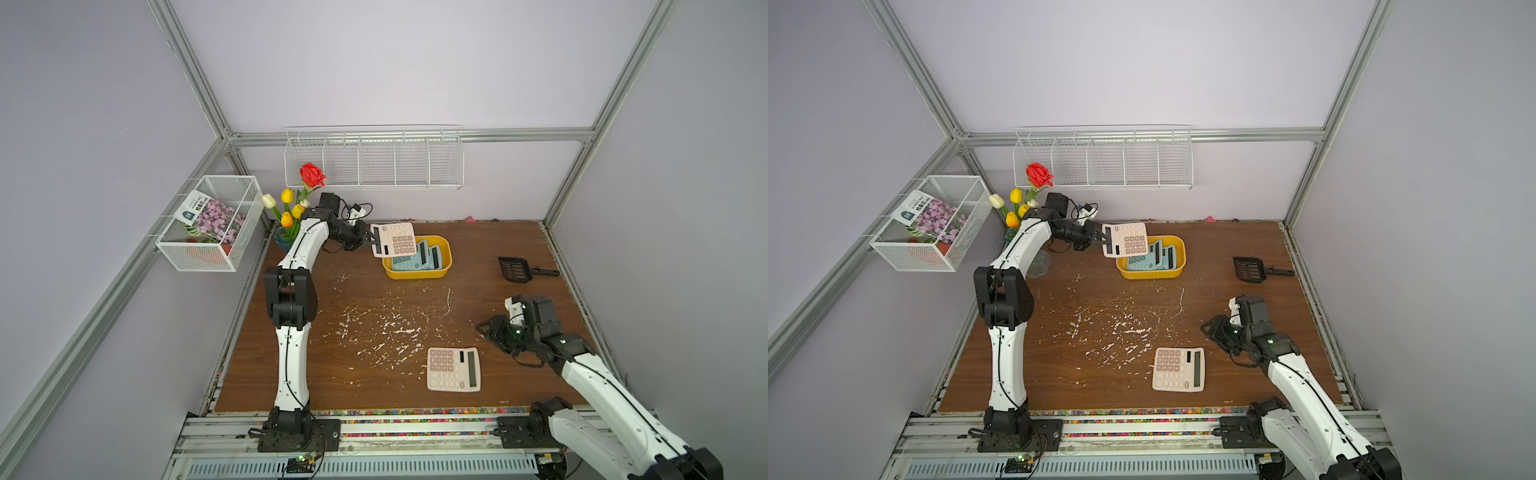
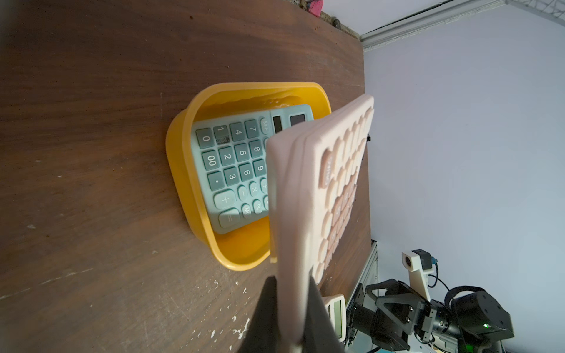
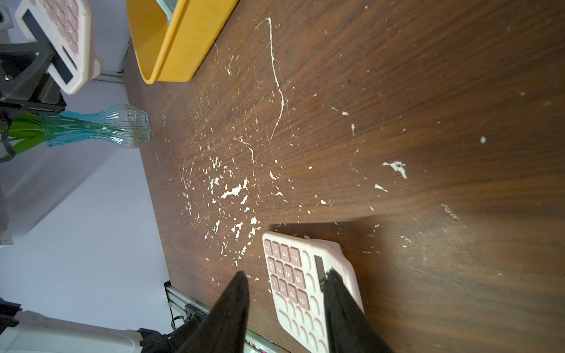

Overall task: Put the calculator in the storage box
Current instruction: Place the calculator in the storage box.

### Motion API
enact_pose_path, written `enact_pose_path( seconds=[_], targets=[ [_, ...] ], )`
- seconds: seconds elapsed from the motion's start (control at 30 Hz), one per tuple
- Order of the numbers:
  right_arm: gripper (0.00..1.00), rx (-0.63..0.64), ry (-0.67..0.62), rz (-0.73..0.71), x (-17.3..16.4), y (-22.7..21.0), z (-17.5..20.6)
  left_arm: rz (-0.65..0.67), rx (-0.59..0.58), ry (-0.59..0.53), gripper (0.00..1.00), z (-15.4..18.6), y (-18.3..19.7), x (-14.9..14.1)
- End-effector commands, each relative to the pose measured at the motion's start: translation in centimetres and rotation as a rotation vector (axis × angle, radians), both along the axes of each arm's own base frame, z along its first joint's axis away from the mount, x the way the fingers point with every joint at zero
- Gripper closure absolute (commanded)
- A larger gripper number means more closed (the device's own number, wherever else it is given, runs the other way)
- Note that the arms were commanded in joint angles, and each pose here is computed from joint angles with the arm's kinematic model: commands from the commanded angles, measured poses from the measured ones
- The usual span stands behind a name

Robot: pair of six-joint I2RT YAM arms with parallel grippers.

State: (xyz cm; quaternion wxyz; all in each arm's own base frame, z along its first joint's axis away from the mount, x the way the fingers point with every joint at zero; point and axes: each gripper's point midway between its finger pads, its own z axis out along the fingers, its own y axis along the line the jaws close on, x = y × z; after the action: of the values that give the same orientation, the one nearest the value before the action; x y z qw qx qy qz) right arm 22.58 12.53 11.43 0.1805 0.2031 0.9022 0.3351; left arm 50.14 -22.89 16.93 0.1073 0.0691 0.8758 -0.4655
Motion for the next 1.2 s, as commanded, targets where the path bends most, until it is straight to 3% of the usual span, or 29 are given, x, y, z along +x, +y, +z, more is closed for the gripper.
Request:
enact_pose_path(
  seconds=[0.0,0.33,1.17],
  targets=[
    [0.57,0.009,0.005,0.003,-0.2,0.0,-0.5,-0.021,-0.073,-0.019,1.0,1.6,-0.8,0.4],
    [0.57,0.009,0.011,0.0,-0.5,0.0,-0.8,-0.047,-0.104,0.021,1.0,-0.2,-1.8,0.6],
    [0.57,0.016,0.022,0.013,-0.3,0.3,-0.8,-0.057,-0.032,0.064,1.0,-4.0,-2.8,0.5]
  ],
)
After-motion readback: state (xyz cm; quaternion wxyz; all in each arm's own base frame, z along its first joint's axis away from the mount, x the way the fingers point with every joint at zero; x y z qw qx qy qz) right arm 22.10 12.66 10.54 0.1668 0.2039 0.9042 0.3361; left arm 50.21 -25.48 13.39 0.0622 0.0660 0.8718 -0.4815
